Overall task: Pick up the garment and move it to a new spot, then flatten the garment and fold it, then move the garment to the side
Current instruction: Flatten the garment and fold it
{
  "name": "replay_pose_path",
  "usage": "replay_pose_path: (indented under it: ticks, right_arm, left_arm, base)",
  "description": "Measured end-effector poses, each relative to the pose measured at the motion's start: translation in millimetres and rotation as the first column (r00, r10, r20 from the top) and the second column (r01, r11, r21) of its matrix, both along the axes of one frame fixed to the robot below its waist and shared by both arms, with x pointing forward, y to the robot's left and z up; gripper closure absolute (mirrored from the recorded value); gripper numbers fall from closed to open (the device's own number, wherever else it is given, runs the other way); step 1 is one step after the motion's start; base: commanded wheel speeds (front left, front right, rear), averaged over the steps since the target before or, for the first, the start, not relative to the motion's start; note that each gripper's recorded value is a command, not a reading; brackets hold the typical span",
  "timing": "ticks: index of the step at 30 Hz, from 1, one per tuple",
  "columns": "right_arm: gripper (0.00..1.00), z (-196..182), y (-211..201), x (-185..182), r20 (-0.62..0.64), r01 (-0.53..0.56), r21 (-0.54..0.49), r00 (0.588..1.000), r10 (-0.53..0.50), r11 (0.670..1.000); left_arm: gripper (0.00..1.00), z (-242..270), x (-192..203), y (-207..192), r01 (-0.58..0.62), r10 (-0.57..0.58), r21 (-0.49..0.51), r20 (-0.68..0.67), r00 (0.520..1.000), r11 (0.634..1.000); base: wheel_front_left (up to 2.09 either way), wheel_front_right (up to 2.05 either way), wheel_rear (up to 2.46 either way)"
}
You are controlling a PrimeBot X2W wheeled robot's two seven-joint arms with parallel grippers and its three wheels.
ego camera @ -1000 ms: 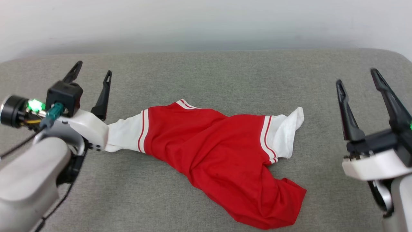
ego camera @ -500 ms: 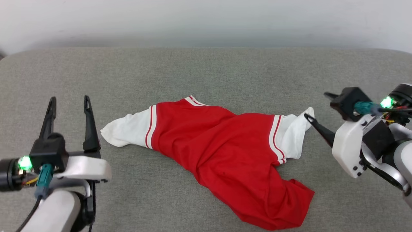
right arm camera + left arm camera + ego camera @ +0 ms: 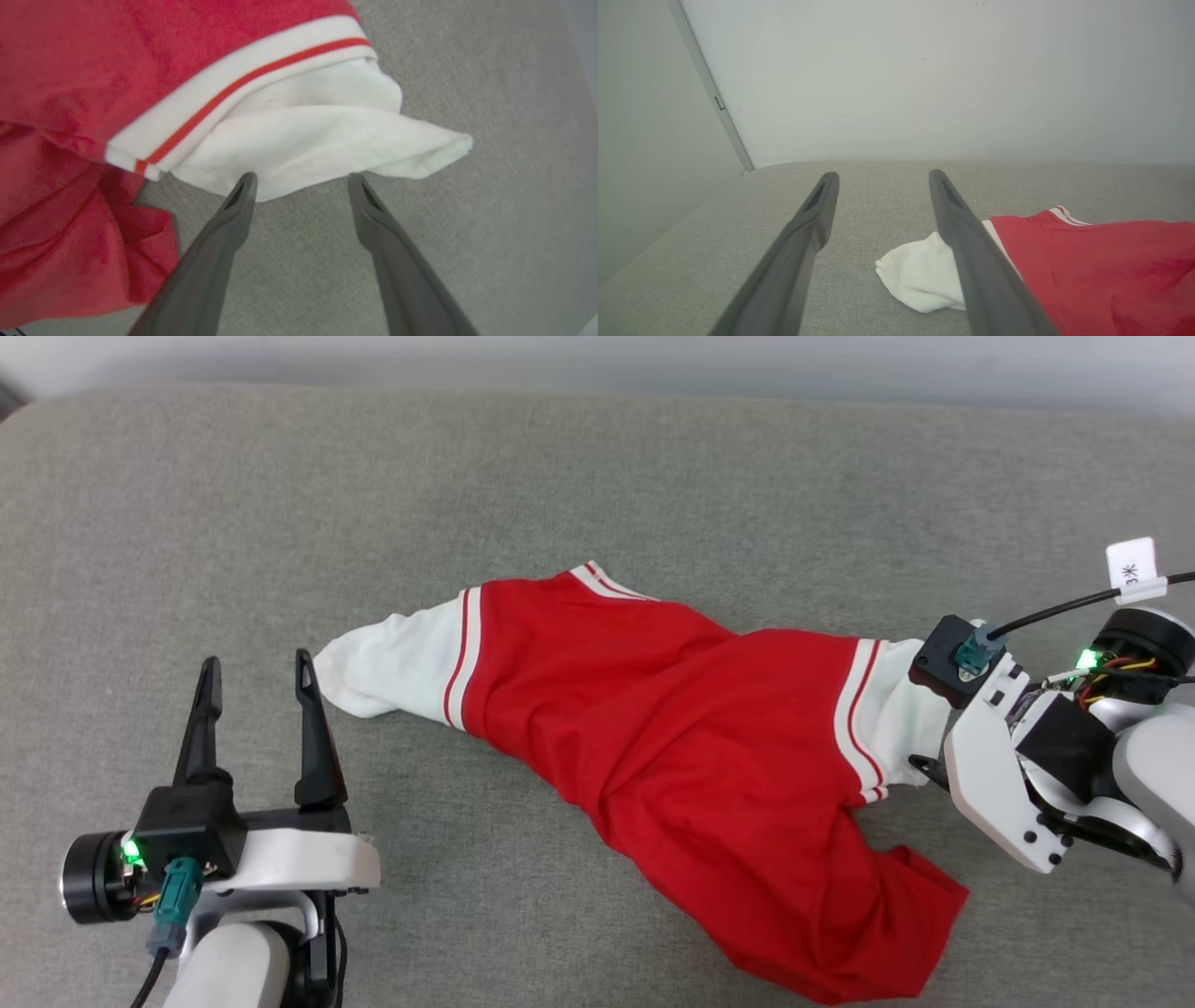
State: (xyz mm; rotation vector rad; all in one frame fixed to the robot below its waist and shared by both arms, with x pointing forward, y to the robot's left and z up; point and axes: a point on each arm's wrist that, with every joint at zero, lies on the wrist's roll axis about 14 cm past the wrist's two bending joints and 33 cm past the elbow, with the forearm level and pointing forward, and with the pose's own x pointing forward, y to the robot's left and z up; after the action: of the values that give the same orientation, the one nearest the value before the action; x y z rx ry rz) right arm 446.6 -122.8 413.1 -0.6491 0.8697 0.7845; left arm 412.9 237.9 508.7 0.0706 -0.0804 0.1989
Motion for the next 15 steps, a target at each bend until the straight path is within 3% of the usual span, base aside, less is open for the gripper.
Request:
replay_pose_path:
  ticks: [11, 12, 13, 14, 15]
  right_arm:
    - [0.00, -51.3, 20.7, 7.5, -0.114, -0.049, 0.017, 0.992, 0.051, 0.999]
    - [0.14, -50.6, 21.7, 7.6, -0.108, -0.051, 0.027, 0.993, 0.054, 0.998]
    - [0.78, -49.4, 21.6, 8.1, -0.099, -0.049, 0.037, 0.994, 0.053, 0.998]
    - [0.99, -47.9, 21.3, 7.1, -0.096, -0.045, 0.047, 0.994, 0.049, 0.998]
    - [1.00, -44.9, 20.7, 6.9, -0.089, -0.040, 0.056, 0.995, 0.045, 0.998]
  left_arm:
    - [0.00, -18.8, 9.9, 9.9, -0.024, 0.024, 0.002, -0.033, 0.999, 1.000]
    - [0.00, -18.8, 9.9, 10.5, -0.026, 0.026, 0.002, -0.032, 0.999, 1.000]
    - [0.00, -18.3, 9.7, 11.3, -0.029, 0.029, 0.002, -0.030, 0.999, 1.000]
    - [0.00, -17.8, 8.9, 11.9, -0.030, 0.030, 0.002, -0.029, 0.999, 1.000]
    - [0.00, -17.1, 7.7, 13.0, -0.035, 0.035, 0.001, -0.027, 0.999, 0.999]
  base:
    - [0.00, 0.00, 0.00]
    - [0.00, 0.00, 0.00]
    - [0.00, 0.00, 0.00]
    - [0.00, 0.00, 0.00]
    - [0.00, 0.00, 0.00]
